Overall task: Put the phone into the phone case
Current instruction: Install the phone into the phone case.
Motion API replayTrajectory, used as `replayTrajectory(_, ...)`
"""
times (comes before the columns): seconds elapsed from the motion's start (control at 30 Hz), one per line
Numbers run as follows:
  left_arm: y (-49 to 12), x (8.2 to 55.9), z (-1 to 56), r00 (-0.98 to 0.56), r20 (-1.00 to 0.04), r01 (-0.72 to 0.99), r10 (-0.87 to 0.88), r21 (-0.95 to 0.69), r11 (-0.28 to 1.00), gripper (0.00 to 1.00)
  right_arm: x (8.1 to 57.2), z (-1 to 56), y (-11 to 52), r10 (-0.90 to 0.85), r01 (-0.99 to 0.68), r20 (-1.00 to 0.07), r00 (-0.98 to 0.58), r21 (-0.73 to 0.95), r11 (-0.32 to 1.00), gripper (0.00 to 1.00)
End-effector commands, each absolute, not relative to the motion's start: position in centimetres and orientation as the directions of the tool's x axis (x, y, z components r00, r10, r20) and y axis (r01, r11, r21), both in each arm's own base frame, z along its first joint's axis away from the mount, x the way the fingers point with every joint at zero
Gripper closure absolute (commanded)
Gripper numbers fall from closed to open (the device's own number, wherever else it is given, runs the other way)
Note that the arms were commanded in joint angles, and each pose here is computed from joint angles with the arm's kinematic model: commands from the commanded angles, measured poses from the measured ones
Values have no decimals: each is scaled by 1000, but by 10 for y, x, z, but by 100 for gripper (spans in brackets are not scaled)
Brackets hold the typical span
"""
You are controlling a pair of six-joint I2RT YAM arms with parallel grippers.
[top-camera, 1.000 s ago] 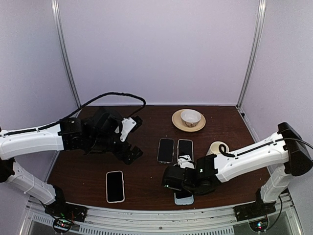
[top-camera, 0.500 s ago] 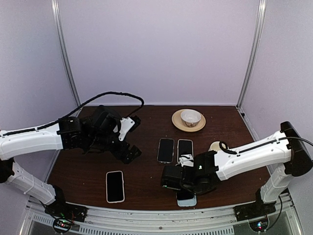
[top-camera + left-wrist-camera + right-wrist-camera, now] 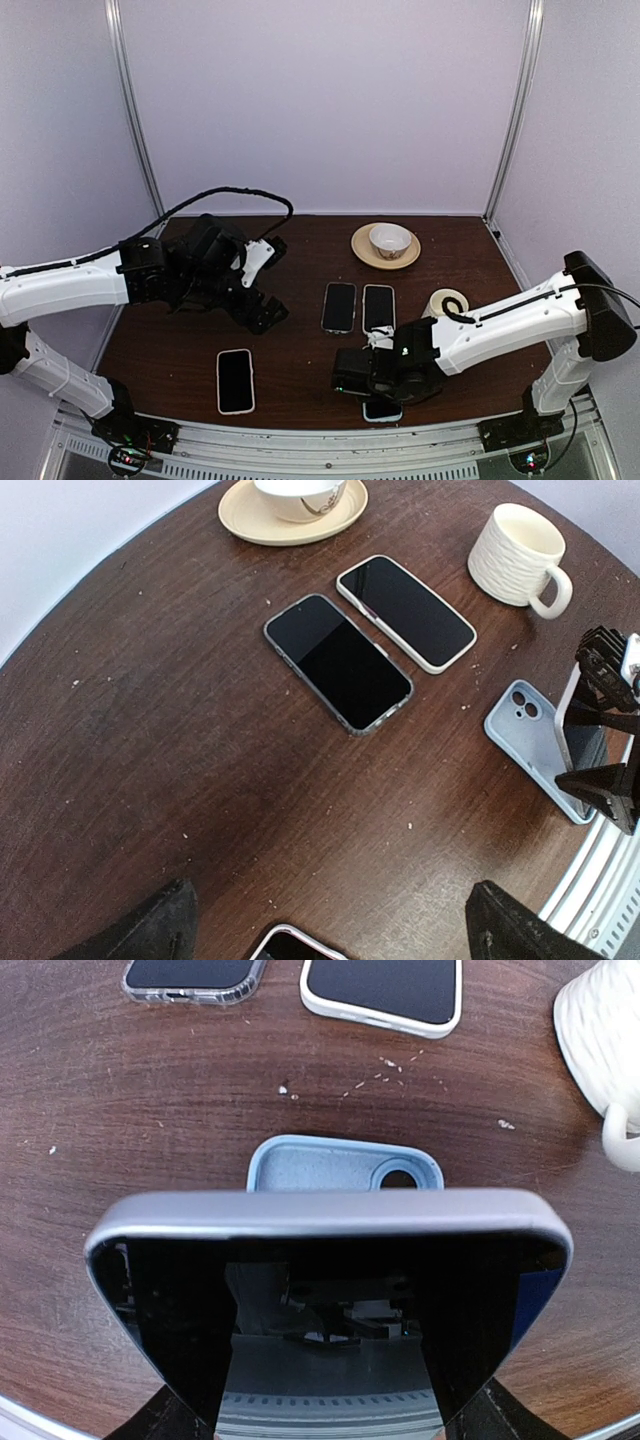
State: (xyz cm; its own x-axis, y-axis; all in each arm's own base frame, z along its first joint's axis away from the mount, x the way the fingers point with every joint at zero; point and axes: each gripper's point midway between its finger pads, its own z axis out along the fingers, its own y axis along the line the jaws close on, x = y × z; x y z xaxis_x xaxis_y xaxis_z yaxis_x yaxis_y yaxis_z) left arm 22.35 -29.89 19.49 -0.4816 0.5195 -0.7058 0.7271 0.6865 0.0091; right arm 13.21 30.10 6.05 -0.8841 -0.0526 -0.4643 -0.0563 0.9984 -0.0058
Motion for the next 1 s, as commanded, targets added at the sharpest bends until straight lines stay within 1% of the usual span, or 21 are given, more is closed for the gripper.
replayTrajectory(0.0, -300, 224, 205, -480, -724, 731, 496, -18, 682, 2, 132, 50, 303, -46, -54, -464, -884, 4, 999, 100)
replayTrajectory(0.23, -298, 227, 205, -495, -722, 722, 483, -33, 691, 2, 126, 30, 295, -17, -21, -405, -914, 5, 1000, 100)
replayTrajectory(0.33, -298, 227, 206, -503, -722, 722, 476, -48, 691, 2, 127, 26, 290, -9, -6, -400, -916, -10, 1000, 100)
replayTrajectory(0.37, -298, 227, 206, -505, -722, 722, 473, -53, 690, 2, 128, 26, 290, -10, -3, -401, -916, -17, 1000, 95)
replayTrajectory(0.4, -298, 227, 206, -507, -723, 720, 469, -56, 692, 2, 129, 25, 289, -15, -3, -402, -916, -32, 999, 87)
replayTrajectory(0.47, -297, 227, 206, -511, -721, 718, 467, -60, 693, 2, 131, 22, 287, -22, 1, -400, -916, -57, 998, 80)
replayTrajectory(0.67, -297, 228, 208, -516, -723, 717, 459, -72, 693, 2, 134, 20, 282, -13, 20, -408, -913, -76, 997, 47)
replayTrajectory(0.73, -297, 228, 209, -518, -725, 717, 454, -78, 693, 2, 135, 20, 280, -6, 30, -412, -911, -80, 996, 40)
replayTrajectory(0.83, -296, 228, 210, -522, -726, 715, 448, -86, 694, 3, 136, 19, 280, -4, 31, -410, -912, -80, 996, 27)
replayTrajectory(0.97, -296, 230, 209, -531, -723, 711, 442, -96, 696, 2, 138, 21, 280, -12, 27, -411, -912, -88, 996, 16)
